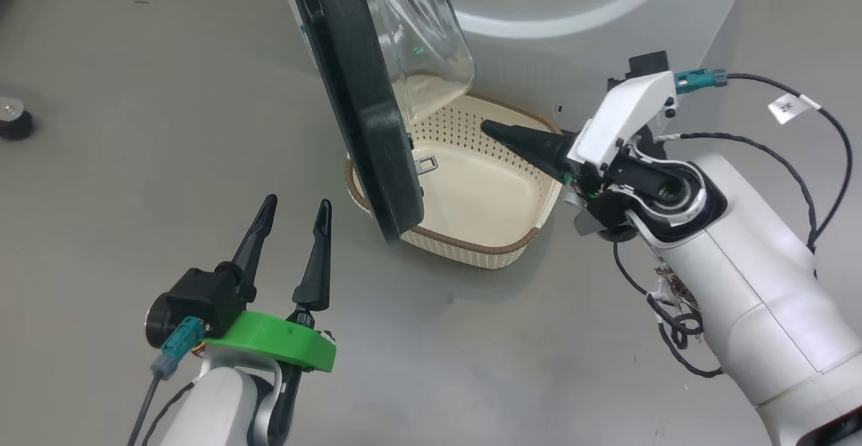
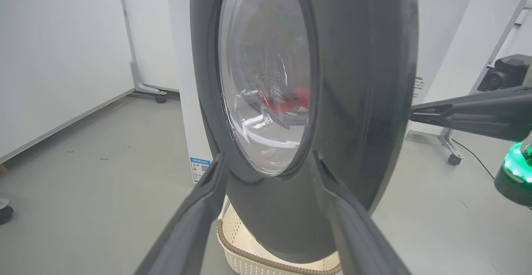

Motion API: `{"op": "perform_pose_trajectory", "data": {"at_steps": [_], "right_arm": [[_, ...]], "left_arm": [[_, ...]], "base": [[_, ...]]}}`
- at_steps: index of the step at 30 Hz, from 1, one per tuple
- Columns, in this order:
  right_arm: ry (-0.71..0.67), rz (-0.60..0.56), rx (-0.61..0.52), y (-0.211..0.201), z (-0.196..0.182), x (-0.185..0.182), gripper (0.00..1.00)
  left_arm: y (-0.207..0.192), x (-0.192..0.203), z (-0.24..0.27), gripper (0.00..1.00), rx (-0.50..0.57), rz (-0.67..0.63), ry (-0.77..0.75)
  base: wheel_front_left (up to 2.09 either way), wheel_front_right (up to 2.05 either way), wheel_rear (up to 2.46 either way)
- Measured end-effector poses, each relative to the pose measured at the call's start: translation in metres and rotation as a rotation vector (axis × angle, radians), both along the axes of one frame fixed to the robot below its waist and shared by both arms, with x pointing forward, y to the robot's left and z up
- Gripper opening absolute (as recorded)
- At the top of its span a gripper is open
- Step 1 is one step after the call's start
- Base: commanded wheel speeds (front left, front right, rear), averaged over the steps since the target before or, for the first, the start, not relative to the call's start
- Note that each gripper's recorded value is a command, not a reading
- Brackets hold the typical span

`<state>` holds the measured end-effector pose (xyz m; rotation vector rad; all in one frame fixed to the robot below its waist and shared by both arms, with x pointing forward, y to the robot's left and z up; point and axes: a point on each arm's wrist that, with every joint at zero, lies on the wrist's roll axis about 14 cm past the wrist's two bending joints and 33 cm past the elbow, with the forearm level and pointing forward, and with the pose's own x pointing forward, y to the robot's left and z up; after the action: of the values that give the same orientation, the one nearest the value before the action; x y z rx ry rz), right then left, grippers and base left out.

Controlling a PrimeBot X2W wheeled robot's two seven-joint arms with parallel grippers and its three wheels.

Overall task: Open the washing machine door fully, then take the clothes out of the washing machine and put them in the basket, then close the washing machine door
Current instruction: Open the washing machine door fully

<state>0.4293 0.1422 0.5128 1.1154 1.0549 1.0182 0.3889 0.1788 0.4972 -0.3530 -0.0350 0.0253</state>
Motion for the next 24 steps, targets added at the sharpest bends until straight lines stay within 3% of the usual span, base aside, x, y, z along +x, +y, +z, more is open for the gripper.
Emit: {"op": "perform_pose_trajectory", "data": {"at_steps": [8,15,24], "right_arm": [[-0.309,-0.176,-0.199,-0.061,-0.013,0.021,0.0],[-0.701,-0.273,-0.449,-0.117,-0.011,0.031,0.0],[-0.971,-0.382,-0.552,-0.16,-0.004,0.014,0.0]], "left_arm": [[0.001,-0.009,0.001,1.0,0.003,0.005,-0.005],[-0.004,-0.015,0.005,1.0,0.027,-0.017,-0.019],[-0.011,-0.018,0.008,1.0,0.027,-0.044,-0.035]], "base": [[0.0,0.0,0.0],[0.0,0.0,0.0],[0.0,0.0,0.0]]}}
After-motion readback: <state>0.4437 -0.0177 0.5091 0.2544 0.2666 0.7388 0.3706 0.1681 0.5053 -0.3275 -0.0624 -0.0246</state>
